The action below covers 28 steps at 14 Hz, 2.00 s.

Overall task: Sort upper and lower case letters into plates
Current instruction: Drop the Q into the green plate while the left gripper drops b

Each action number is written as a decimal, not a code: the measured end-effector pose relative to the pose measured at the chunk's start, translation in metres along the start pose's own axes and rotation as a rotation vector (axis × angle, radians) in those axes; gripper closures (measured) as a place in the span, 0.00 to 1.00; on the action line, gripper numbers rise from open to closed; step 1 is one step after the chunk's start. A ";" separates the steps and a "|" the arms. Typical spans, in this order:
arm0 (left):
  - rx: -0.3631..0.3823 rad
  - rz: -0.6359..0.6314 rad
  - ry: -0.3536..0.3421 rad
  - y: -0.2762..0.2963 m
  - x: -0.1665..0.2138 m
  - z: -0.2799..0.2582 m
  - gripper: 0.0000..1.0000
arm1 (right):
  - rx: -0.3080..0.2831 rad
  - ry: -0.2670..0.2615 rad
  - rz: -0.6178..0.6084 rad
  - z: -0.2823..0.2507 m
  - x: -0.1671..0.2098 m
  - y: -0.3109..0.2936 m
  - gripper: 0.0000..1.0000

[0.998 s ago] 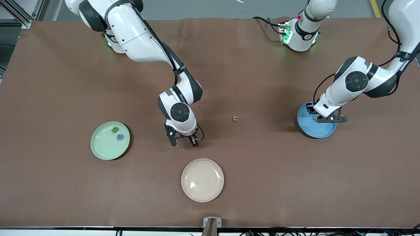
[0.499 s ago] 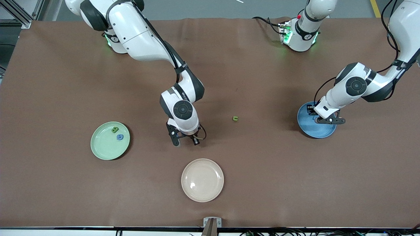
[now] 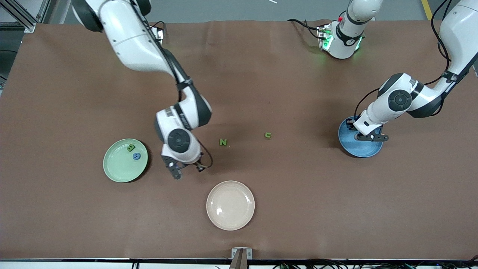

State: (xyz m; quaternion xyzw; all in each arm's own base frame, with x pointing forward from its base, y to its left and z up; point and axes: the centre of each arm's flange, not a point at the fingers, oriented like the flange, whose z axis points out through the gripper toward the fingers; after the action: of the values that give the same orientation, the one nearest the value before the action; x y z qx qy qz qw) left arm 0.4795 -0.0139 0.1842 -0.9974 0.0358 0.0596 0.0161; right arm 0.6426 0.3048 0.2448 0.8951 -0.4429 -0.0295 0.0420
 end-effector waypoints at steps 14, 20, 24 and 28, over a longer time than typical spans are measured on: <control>-0.054 -0.004 0.070 0.194 0.005 -0.121 0.00 | 0.060 -0.013 -0.334 0.041 0.224 0.219 0.65; 0.014 0.019 0.102 0.354 0.017 -0.075 0.00 | 0.058 0.000 -0.334 0.077 0.232 0.226 0.65; -0.078 0.000 0.162 0.391 0.022 -0.054 0.00 | 0.056 0.000 -0.335 0.083 0.232 0.225 0.64; -0.095 -0.026 0.144 0.378 0.036 -0.027 0.01 | 0.042 -0.027 -0.341 0.077 0.229 0.221 0.45</control>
State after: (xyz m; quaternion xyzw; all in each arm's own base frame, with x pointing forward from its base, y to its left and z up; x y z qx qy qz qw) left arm 0.4902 -0.3946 0.1958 -0.9992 0.0211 -0.0111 -0.0331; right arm 0.6000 -0.0142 0.1875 0.9575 -0.2856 -0.0390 0.0115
